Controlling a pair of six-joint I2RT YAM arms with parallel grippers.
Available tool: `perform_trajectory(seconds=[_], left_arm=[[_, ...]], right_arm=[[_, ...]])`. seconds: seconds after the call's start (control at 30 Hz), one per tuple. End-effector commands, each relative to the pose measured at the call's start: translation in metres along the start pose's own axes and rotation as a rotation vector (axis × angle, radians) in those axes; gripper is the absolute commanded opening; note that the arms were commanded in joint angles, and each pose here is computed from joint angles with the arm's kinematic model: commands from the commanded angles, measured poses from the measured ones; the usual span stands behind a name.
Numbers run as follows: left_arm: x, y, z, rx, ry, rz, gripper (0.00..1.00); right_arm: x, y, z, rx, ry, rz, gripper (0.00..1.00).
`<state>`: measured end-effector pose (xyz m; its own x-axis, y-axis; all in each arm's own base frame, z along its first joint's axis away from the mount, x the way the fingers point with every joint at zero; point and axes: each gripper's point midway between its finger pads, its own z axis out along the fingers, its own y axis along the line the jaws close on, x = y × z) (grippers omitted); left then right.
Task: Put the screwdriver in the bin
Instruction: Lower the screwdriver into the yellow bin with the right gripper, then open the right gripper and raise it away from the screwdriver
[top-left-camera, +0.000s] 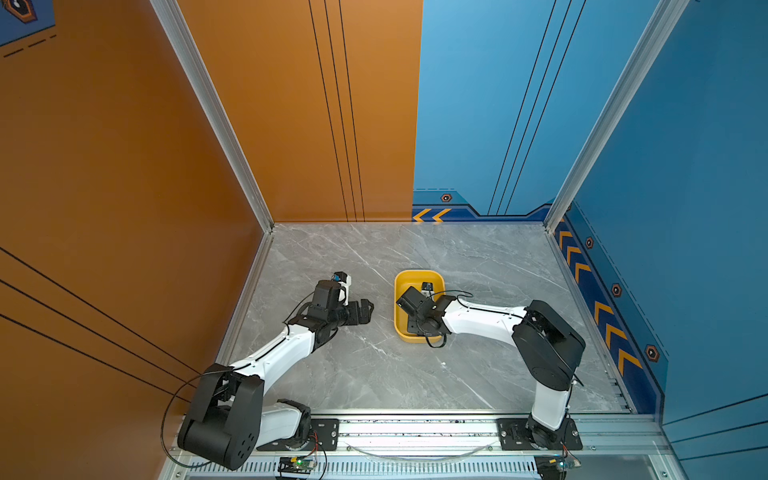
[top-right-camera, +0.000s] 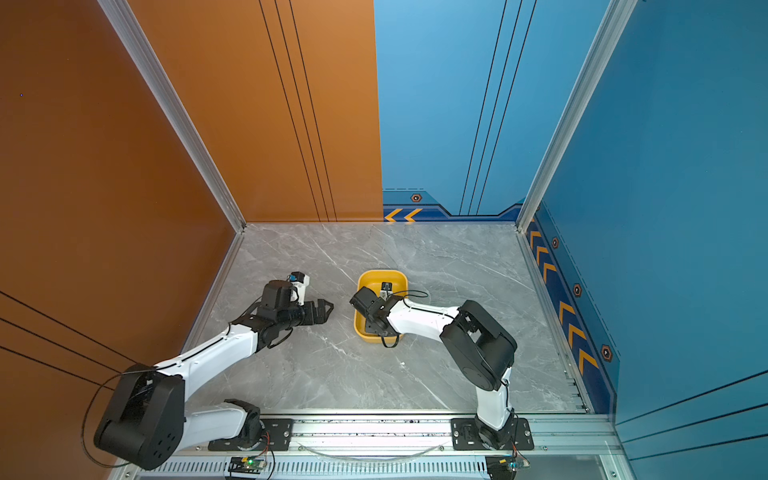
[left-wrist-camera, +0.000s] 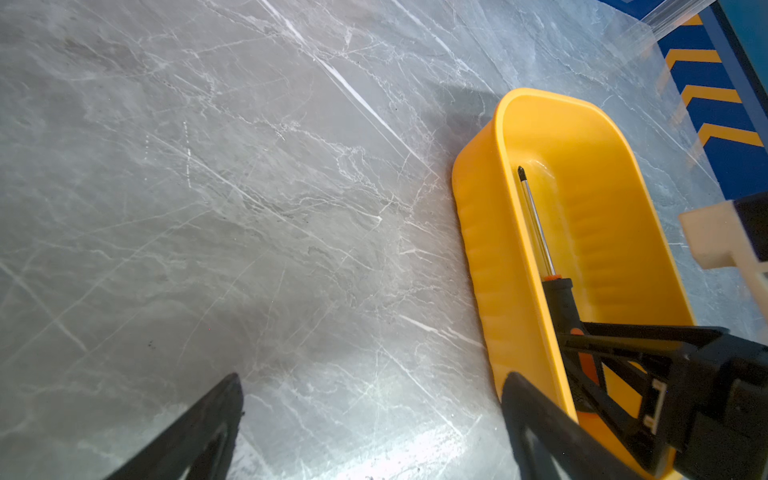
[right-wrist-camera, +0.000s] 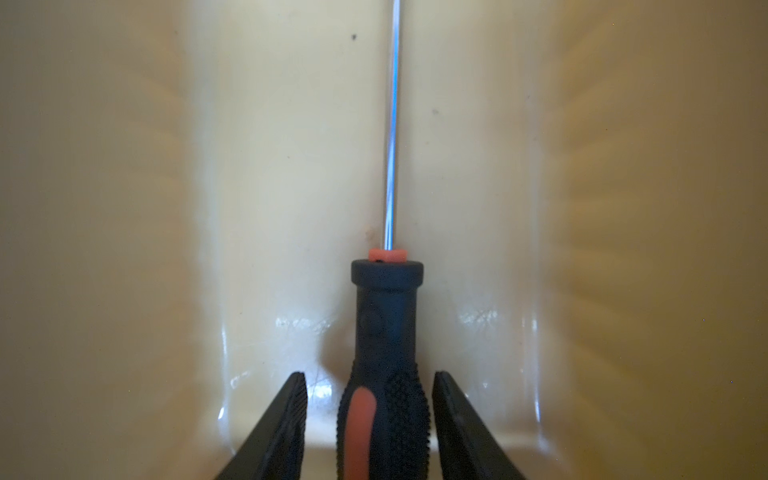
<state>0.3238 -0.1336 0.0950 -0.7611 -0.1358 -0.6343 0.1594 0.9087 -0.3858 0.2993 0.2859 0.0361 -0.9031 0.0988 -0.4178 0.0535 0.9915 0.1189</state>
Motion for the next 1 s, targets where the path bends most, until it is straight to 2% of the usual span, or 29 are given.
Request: perform_trajectory(seconds=[0.0, 0.2, 0.37, 0.47, 0.6, 0.73, 0.87, 0.97], left_arm=[[-0.002, -0.005, -0.003, 0.006, 0.001, 0.024, 0.98], [-0.004, -0.005, -0.006, 0.003, -0.006, 0.031, 0.98], [-0.007, -0.003, -0.010, -0.020, -0.010, 0.048, 0.98], [-0.011, -0.002, -0.013, -0.033, -0.018, 0.060, 0.98], [-0.020, 0.001, -0.017, -0.061, -0.045, 0.081, 0.98], [-0.030, 0.003, -0.023, -0.090, -0.081, 0.104, 0.98], [-0.040, 0.009, -0.030, -0.139, -0.121, 0.129, 0.98], [-0.050, 0.014, -0.038, -0.186, -0.171, 0.163, 0.98]], right_arm=[[-0.012, 0.000, -0.014, -0.005, -0.028, -0.001, 0.52], [-0.024, -0.002, -0.036, -0.001, -0.064, -0.048, 0.59], [-0.037, 0.001, -0.062, -0.026, -0.088, -0.176, 0.65], [-0.037, 0.008, -0.076, -0.086, -0.061, -0.311, 0.68], [-0.023, 0.015, -0.095, -0.226, -0.021, -0.569, 0.69], [-0.018, 0.000, -0.114, -0.284, -0.062, -0.752, 0.69], [-0.036, -0.031, -0.127, -0.261, -0.183, -0.774, 0.70], [-0.063, -0.068, -0.133, -0.191, -0.340, -0.711, 0.71]])
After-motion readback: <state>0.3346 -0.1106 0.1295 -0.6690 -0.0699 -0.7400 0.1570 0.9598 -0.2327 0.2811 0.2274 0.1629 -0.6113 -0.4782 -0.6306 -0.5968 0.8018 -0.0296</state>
